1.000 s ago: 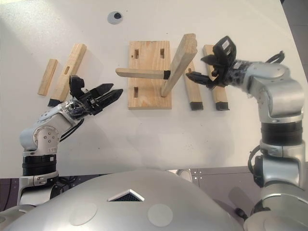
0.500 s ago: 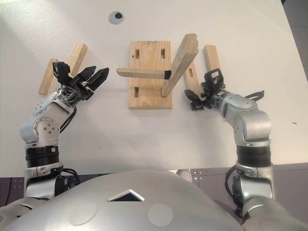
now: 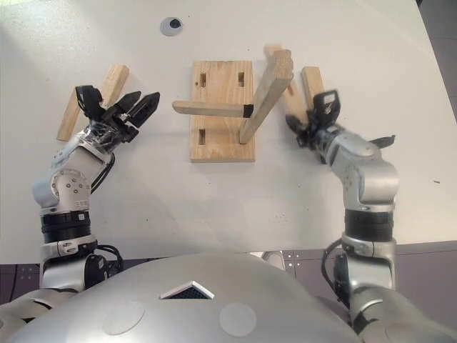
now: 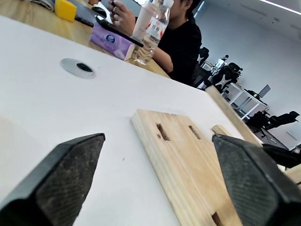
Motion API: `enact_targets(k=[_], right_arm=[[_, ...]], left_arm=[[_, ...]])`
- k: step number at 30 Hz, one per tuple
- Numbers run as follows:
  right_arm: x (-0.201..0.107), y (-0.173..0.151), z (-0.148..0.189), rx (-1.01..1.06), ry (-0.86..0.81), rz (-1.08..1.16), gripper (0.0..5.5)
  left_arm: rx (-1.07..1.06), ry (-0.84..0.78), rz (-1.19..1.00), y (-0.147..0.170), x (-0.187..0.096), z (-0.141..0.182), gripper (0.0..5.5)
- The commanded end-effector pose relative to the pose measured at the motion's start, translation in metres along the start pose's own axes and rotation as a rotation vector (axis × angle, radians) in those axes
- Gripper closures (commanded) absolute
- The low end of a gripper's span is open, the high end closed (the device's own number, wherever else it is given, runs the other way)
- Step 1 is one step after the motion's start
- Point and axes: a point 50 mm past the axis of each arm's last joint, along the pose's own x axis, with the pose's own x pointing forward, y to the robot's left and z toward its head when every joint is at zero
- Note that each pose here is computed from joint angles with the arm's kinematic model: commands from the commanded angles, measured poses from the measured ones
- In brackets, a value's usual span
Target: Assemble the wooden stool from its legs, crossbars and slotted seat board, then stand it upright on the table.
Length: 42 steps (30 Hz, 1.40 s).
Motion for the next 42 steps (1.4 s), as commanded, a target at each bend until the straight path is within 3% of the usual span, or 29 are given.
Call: enact_targets(k=[1,4,7,11,16,19,31,38,39,42], right_arm=[[0.001,0.002,0.064,0.021,-0.347,0.114,3.48],[-0.015,0.019,0.114,-0.005,-0.574,0.398,3.48],[-0.033,0.045,0.146,-0.024,-0.638,0.709,3.48],[-0.052,0.081,0.161,-0.1,-0.551,1.018,3.48],[-0.058,0.098,0.153,-0.123,-0.446,1.141,3.48],[-0.06,0.099,0.151,-0.122,-0.43,1.15,3.48],[-0.061,0.102,0.145,-0.114,-0.391,1.169,3.48],[-0.056,0.101,0.146,-0.099,-0.374,1.123,3.48],[-0.055,0.1,0.146,-0.099,-0.37,1.117,3.11],[-0.058,0.099,0.146,-0.116,-0.357,1.125,2.68]], left_arm=[[0.066,-0.063,-0.137,-0.011,0.006,0.048,1.29],[0.078,-0.167,-0.412,-0.054,0.015,0.102,1.29],[0.018,-0.205,-0.695,-0.103,0.024,0.131,1.29],[-0.021,-0.217,-0.893,-0.145,0.033,0.146,1.29],[-0.015,-0.23,-0.972,-0.177,0.044,0.145,1.29],[-0.023,-0.239,-0.997,-0.183,0.045,0.146,1.29],[-0.01,-0.255,-1.085,-0.186,0.034,0.149,3.37],[0.021,-0.261,-1.052,-0.184,0.036,0.146,3.42],[0.03,-0.267,-1.033,-0.181,0.037,0.146,3.43],[0.071,-0.285,-0.969,-0.169,0.04,0.151,3.46]])
